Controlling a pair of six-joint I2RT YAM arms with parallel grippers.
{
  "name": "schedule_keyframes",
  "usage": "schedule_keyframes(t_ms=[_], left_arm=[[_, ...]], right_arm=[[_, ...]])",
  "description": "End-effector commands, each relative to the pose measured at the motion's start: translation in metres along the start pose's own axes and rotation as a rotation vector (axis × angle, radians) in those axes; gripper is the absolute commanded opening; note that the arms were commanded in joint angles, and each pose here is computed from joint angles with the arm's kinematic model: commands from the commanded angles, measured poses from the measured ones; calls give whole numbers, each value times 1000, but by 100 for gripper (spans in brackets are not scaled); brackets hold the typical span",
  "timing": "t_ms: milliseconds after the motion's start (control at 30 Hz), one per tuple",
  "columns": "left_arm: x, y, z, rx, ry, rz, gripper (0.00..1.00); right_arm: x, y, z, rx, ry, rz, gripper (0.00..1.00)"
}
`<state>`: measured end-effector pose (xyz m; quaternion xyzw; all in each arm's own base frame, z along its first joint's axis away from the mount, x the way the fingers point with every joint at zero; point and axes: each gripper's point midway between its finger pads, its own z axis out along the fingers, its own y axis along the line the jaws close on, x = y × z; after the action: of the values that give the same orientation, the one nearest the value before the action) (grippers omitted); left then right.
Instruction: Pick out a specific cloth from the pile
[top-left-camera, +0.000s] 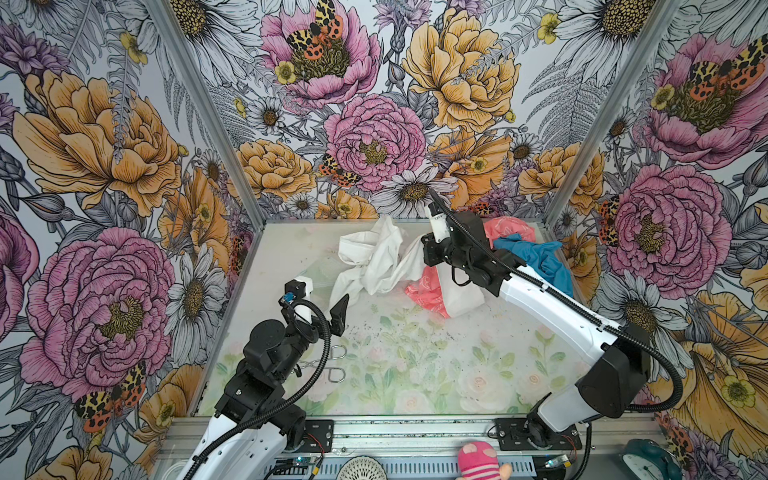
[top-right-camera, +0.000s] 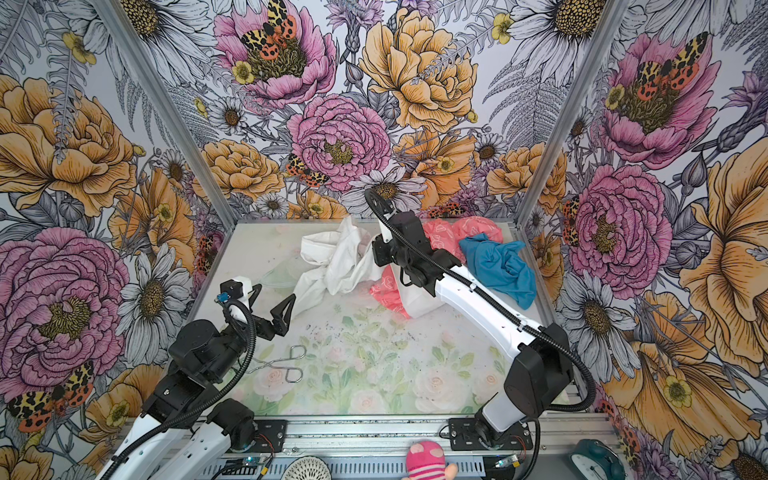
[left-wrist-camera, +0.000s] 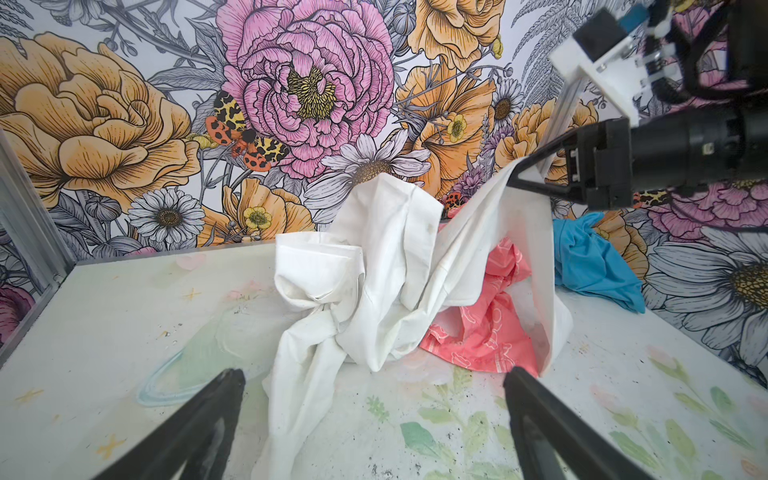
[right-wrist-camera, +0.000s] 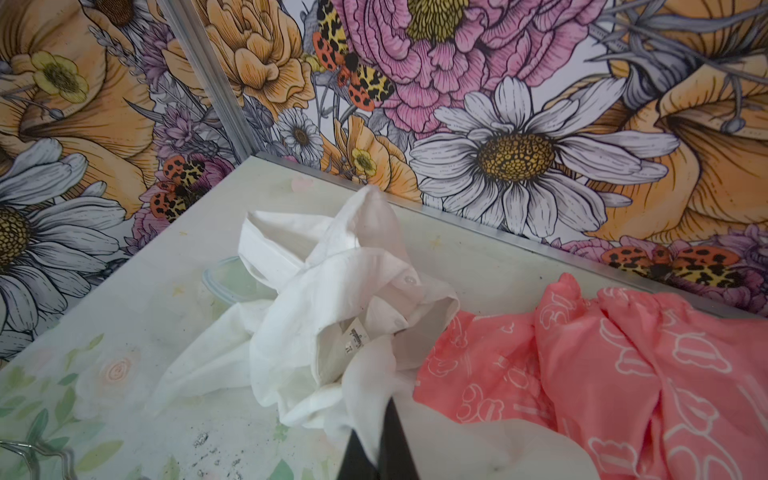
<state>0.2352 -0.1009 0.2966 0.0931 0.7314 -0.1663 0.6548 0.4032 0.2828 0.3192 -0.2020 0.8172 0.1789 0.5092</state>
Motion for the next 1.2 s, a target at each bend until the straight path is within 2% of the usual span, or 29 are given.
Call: schedule_keyframes(t_ms=[0, 200, 500, 667, 833, 967, 1000, 1067, 1167], left_arm=[[3, 6, -2, -26, 1, 13, 99], [0, 8, -5, -37, -15, 12, 99], [-2, 11, -6, -50, -23, 10, 99], [-2, 12, -6, -56, -23, 10, 99], [-2, 15, -7, -69, -25, 6, 99], [-4, 21, -7, -101, -28, -4, 99], [-5, 23, -8, -110, -29, -8, 99], [-6, 29, -8, -138, -32, -34, 99], [-11, 32, -5, -155, -29, -113, 99]], right_arm=[[-45, 24, 8, -68, -93, -23, 0], [-101, 82, 26, -215, -196, -46, 0], [-140, 148, 52, -418, -286, -23, 0], [-127, 154, 89, -429, -263, -1, 0], [-72, 129, 140, -321, -135, 42, 1], [-15, 99, 173, -250, 7, 133, 21], [-1, 94, 177, -248, 41, 153, 29], [17, 87, 181, -268, 95, 196, 53], [29, 82, 175, -289, 136, 209, 79]])
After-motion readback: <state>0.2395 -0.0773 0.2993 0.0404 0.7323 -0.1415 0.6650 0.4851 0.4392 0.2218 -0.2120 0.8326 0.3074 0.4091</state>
